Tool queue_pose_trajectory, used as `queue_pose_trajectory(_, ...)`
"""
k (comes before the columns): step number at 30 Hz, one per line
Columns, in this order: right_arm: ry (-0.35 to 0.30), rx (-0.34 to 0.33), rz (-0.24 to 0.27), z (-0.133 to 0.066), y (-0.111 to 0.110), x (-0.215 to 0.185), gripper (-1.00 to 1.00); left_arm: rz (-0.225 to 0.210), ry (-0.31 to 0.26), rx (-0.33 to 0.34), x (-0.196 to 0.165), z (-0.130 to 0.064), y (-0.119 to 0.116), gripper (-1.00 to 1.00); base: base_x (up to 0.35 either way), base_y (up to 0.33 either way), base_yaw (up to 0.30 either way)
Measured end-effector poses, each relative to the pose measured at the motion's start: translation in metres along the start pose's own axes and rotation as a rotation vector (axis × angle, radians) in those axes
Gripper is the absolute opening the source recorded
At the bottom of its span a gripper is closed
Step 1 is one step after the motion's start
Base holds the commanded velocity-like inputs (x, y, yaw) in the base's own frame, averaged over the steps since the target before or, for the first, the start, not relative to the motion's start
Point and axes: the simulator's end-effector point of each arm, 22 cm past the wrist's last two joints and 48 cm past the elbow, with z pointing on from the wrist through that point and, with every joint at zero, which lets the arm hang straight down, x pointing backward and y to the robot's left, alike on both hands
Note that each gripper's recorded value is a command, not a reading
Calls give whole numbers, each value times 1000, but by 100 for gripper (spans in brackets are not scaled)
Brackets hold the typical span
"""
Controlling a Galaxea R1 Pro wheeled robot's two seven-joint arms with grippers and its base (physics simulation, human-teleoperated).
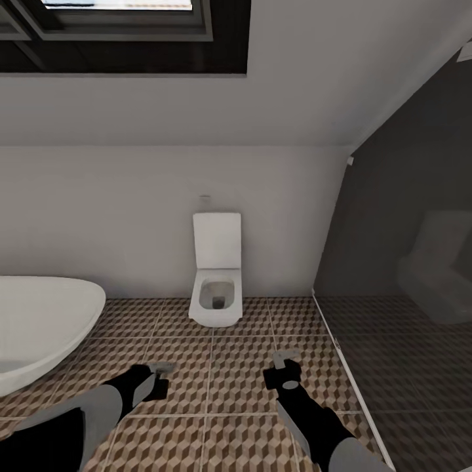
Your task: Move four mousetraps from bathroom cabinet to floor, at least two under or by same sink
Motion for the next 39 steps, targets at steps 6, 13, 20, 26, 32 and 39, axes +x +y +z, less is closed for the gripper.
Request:
queue_pose_trajectory(6, -3, -1, 3, -1, 1, -3, -100, 10, -2, 17, -1, -1, -13, -100, 0, 0, 0)
queue_pose_trajectory(13, -56, -9, 17, -5, 3, -28, -100, 6, -3, 6, -1, 0, -4, -100, 0, 0, 0)
queue_pose_trajectory(20, -85, -15, 23, -8, 4, -41, -100, 10, -3, 18, -1, -1, -14, -100, 0, 0, 0)
queue_pose_trajectory(26, -87, -12, 25, -8, 2, -41, -100, 18, -3, 28, -1, -2, -24, -100, 0, 0, 0)
queue_pose_trajectory(32, -87, -11, 25, -5, 1, -41, -100, 19, -1, 30, -1, 1, -26, -100, 0, 0, 0)
queue_pose_trajectory(39, -85, -13, 26, 2, 2, -38, -100, 20, 4, 31, -1, 9, -26, -100, 0, 0, 0)
